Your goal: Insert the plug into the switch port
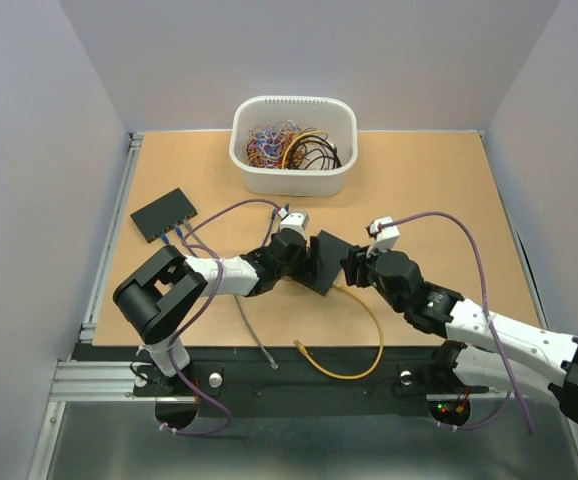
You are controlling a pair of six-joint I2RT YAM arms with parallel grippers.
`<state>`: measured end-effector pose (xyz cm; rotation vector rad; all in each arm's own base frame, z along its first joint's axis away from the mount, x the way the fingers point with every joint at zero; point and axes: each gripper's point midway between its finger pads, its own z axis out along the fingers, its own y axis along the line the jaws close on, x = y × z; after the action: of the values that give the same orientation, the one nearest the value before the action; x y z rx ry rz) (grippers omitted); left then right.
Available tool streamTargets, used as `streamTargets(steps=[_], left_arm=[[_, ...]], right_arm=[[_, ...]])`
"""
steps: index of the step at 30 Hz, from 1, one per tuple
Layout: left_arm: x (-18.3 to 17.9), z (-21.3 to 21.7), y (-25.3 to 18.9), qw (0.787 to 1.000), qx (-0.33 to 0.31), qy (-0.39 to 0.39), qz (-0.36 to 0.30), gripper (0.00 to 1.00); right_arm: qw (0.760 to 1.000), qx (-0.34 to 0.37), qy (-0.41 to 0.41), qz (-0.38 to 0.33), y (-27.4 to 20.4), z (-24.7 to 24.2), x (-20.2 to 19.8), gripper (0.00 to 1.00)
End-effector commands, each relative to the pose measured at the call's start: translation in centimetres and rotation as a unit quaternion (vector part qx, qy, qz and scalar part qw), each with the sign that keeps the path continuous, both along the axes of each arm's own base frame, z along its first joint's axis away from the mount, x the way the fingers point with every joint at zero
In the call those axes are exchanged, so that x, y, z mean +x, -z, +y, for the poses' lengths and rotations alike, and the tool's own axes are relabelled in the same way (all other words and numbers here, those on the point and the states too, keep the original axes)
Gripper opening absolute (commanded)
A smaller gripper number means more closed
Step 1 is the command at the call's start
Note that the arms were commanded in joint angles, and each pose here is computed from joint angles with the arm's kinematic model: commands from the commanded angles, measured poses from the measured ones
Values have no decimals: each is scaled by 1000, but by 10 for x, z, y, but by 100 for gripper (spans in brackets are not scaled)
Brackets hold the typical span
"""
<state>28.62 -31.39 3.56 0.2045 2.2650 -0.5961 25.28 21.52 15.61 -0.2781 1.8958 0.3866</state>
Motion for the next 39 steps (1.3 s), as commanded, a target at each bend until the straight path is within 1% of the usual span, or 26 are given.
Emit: streamTargets(steps=[1,2,5,10,13,19,24,26,27,28,31,32,36,39], left_arm=[[-6,19,6,999,27,-5,31,83],[-5,19,1,999,24,-5,28,83],[-3,23,-7,1000,19,-8,23,83],[5,31,-17,1000,11,-16,17,83],[8,34,-21,1000,8,-15,13,83],[13,30,-35,1000,-8,-6,-4,83],[10,26,-33,1000,-20,5,-4,83],[7,25,-30,1000,-22,11,0,83],[6,23,-30,1000,-26,14,0,83],[3,20,-27,999,-32,24,6,83],[-1,15,-25,998,-43,32,12,82],[-3,13,-20,998,-42,36,17,82],[-12,2,-14,996,-65,60,29,81],[-16,-4,-9,994,-71,70,34,81]], right_arm=[[995,43,71,60,18,-20,-12,57],[993,60,75,75,21,-19,-16,58],[989,53,71,119,42,-17,-26,58],[982,-1,60,176,79,-11,-33,54],[977,-32,53,202,96,-8,-35,54],[973,-66,53,214,111,-6,-32,54],[972,-86,51,212,115,-5,-28,54],[971,-93,51,212,117,-5,-27,52],[971,-95,52,212,117,-5,-26,50],[970,-102,51,216,121,-5,-26,44],[969,-109,55,215,125,-4,-23,32],[969,-109,58,214,125,-4,-22,27],[971,-109,56,207,125,-4,-21,14],[972,-108,48,201,122,-2,-20,9]])
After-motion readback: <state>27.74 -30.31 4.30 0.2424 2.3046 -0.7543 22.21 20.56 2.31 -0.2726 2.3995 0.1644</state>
